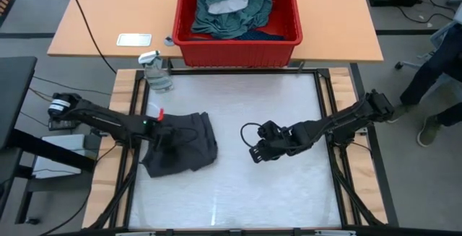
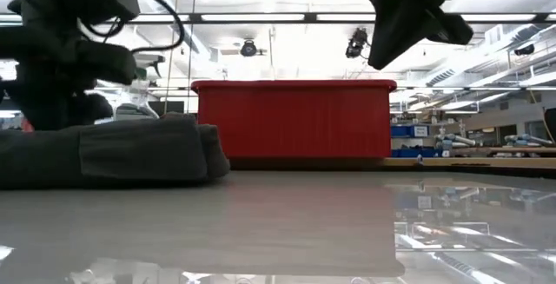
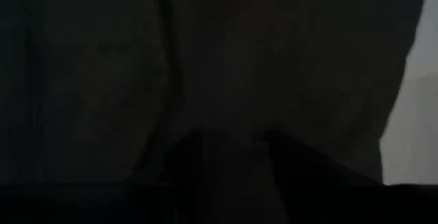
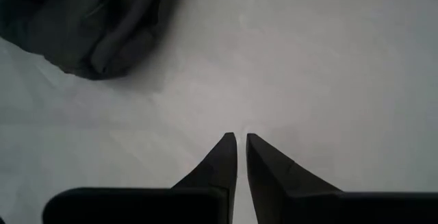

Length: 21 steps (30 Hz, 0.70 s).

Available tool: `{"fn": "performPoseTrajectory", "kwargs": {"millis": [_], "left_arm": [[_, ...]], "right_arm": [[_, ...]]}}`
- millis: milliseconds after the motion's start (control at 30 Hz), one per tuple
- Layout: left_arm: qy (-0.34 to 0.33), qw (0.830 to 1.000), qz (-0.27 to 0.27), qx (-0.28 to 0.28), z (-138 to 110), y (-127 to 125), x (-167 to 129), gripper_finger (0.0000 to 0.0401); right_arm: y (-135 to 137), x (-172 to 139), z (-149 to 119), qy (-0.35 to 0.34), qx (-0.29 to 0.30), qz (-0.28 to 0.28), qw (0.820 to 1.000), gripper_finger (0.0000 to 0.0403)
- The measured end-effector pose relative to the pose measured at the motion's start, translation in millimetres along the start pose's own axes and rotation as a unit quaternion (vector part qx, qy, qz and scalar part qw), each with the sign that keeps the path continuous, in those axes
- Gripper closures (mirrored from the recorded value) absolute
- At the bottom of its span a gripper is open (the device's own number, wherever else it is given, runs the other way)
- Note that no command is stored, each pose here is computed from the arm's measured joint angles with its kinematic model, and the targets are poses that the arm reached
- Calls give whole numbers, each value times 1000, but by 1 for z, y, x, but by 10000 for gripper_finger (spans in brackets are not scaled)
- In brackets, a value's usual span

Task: Fold Laundry from Bin
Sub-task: Fold the gray short on the table, then adjust the red organizer bin on the table

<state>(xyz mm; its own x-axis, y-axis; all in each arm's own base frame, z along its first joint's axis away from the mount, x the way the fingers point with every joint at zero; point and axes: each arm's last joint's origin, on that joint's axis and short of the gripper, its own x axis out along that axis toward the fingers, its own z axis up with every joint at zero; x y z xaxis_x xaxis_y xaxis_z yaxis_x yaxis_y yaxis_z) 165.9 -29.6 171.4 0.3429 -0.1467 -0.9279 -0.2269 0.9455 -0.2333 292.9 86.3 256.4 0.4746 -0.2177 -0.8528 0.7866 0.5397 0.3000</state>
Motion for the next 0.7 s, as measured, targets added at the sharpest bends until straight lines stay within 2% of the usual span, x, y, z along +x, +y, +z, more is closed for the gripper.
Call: {"fn": "performPoseTrajectory", "kwargs": {"millis": [167,300,400,533,700], "left_arm": [[-68,997,-7,-20,15,-5,-23,230],[-128,991,13,-34,39,-2,-47,230],[-186,981,30,-45,64,6,-69,230],[-255,962,69,-76,101,32,-100,230],[-331,929,119,-117,145,70,-140,230]], "right_arm": [[5,-5,1,4,-6,15,1000,359],[8,-17,16,-7,-54,26,998,359],[4,-26,38,-24,-98,19,995,359],[-9,-42,76,-80,-146,-2,986,359],[-41,-54,135,-136,-139,-32,980,359]]}}
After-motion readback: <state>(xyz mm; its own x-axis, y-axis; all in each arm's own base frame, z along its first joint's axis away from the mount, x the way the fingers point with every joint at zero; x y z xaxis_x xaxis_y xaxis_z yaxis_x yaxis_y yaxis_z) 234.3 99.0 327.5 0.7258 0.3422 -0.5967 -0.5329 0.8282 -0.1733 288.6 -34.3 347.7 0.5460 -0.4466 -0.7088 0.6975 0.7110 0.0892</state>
